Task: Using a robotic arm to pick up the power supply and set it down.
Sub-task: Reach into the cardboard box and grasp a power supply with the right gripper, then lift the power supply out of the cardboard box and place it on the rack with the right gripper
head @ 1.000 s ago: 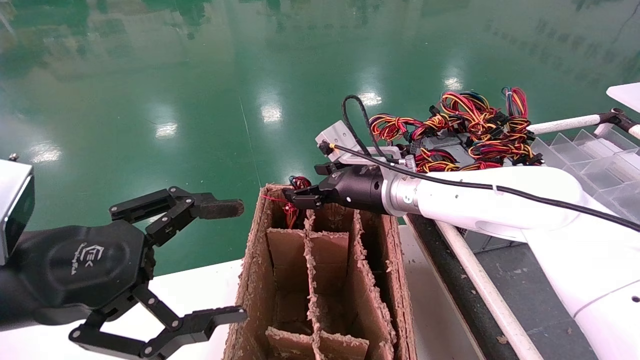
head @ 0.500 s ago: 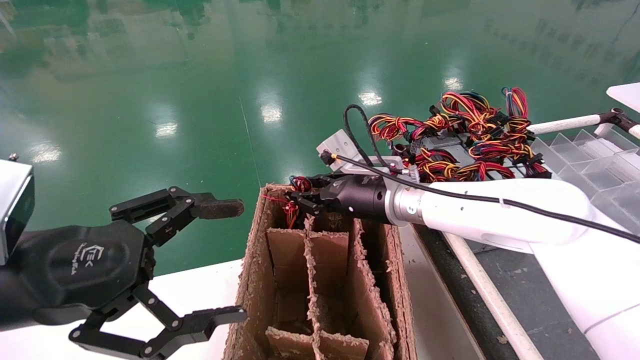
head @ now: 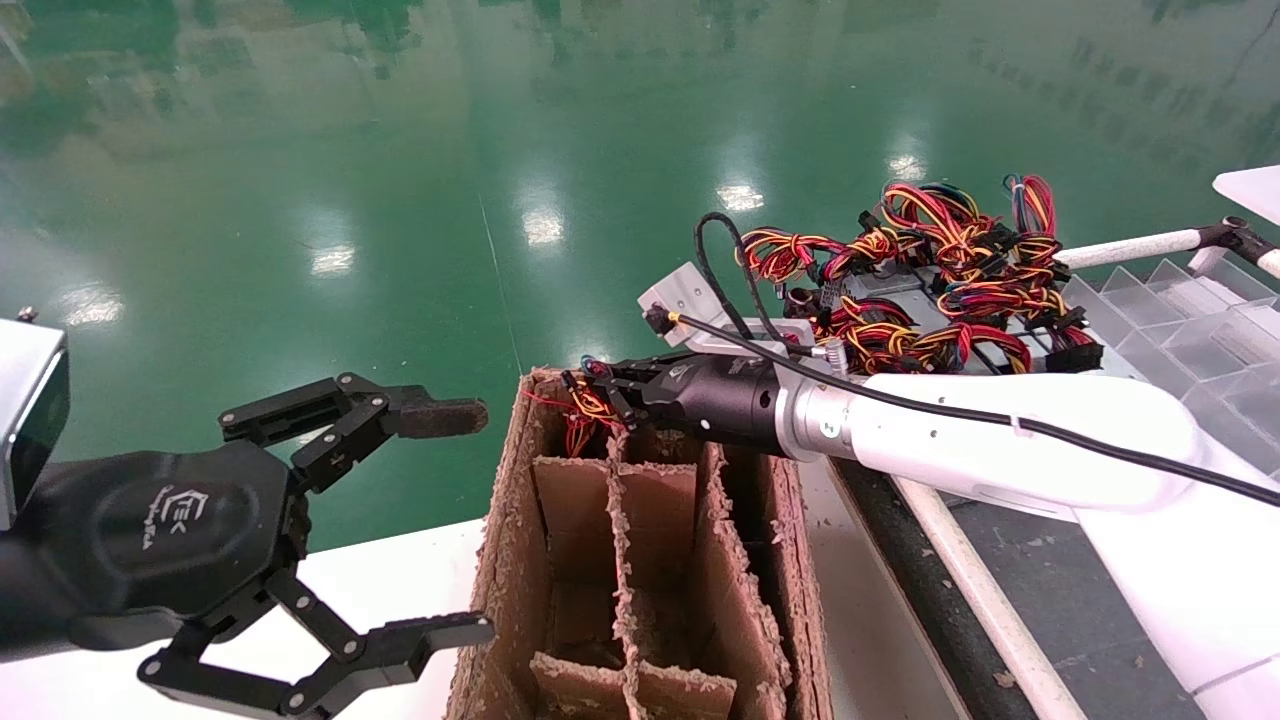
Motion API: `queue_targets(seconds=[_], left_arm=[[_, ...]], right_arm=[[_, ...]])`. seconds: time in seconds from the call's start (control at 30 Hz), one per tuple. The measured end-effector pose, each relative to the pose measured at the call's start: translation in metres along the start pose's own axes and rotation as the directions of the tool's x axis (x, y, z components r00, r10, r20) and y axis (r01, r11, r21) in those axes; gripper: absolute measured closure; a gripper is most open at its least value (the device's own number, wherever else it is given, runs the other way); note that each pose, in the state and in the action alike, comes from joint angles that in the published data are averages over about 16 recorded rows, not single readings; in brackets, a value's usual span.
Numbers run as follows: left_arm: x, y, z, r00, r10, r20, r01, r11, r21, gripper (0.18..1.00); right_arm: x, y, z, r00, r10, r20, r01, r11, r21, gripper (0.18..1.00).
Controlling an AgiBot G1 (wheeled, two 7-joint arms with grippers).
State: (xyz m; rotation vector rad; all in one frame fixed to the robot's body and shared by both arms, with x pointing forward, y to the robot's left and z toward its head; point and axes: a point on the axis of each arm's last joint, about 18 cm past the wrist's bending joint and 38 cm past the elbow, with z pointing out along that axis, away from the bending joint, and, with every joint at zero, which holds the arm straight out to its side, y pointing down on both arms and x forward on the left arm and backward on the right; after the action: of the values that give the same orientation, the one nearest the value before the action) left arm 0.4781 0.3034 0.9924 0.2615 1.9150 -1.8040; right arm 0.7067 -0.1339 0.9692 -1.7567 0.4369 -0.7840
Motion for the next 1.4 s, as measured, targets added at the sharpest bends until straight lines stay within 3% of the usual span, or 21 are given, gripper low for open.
queue_targets(seconds=[0.43, 0.9, 1.4], left_arm=[[0.000, 0.000, 0.000, 1.000, 0.000, 0.000, 0.000, 1.000, 0.000, 0.184], [0.000, 0.000, 0.000, 1.000, 0.000, 0.000, 0.000, 1.000, 0.000, 0.184], [0.000, 0.000, 0.000, 1.000, 0.000, 0.000, 0.000, 1.000, 0.000, 0.184]], right_arm=[[0.011, -0.032, -0.056, 0.998, 0.048, 0.040, -0.053, 0.989, 0.138, 0.932], [0.043, -0.077, -0.183, 0.994, 0.050, 0.098, -0.082, 0.932, 0.352, 0.933], [0.084, -0.069, -0.286, 0.989, -0.002, 0.148, -0.056, 0.922, 0.383, 0.935]])
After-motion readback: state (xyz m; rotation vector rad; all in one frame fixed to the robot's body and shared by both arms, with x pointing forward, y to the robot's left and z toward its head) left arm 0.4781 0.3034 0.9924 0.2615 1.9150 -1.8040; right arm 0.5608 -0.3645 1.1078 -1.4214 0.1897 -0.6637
